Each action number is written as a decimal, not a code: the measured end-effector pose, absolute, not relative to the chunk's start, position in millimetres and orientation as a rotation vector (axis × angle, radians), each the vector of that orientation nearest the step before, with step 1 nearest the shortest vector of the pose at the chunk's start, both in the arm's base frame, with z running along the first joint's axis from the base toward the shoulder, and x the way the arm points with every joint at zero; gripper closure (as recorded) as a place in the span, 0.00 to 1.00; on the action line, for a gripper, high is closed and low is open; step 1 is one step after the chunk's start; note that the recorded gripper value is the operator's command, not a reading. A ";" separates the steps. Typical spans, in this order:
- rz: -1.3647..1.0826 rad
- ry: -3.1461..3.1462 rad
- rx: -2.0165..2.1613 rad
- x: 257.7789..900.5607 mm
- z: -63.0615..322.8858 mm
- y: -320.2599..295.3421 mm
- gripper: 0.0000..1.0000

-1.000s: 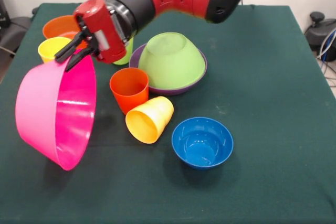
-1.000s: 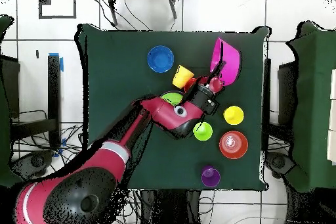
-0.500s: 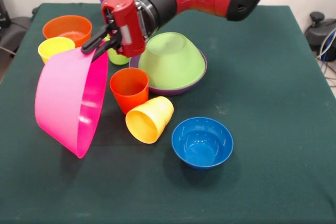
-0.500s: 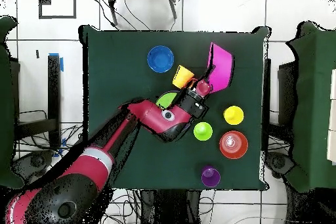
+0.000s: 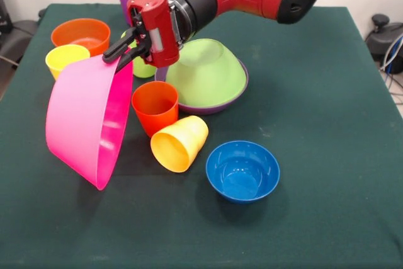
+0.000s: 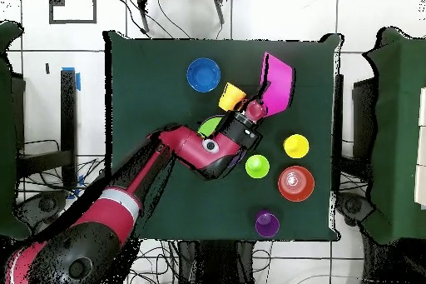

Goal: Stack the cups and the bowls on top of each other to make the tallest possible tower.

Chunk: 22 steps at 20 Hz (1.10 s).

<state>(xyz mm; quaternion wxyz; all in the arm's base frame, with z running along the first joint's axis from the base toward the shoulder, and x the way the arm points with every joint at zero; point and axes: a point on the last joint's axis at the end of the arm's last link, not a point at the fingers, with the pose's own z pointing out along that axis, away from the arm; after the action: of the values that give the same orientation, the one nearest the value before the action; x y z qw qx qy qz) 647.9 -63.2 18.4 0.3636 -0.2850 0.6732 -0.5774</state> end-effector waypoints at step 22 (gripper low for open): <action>-1.469 1.695 -0.764 655.4 -1.6 -45.0 1.00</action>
<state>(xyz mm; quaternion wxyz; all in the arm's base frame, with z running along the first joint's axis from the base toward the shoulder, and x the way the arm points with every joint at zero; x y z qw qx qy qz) 655.4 -45.0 -1.6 0.3765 -0.2985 0.6628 -0.5742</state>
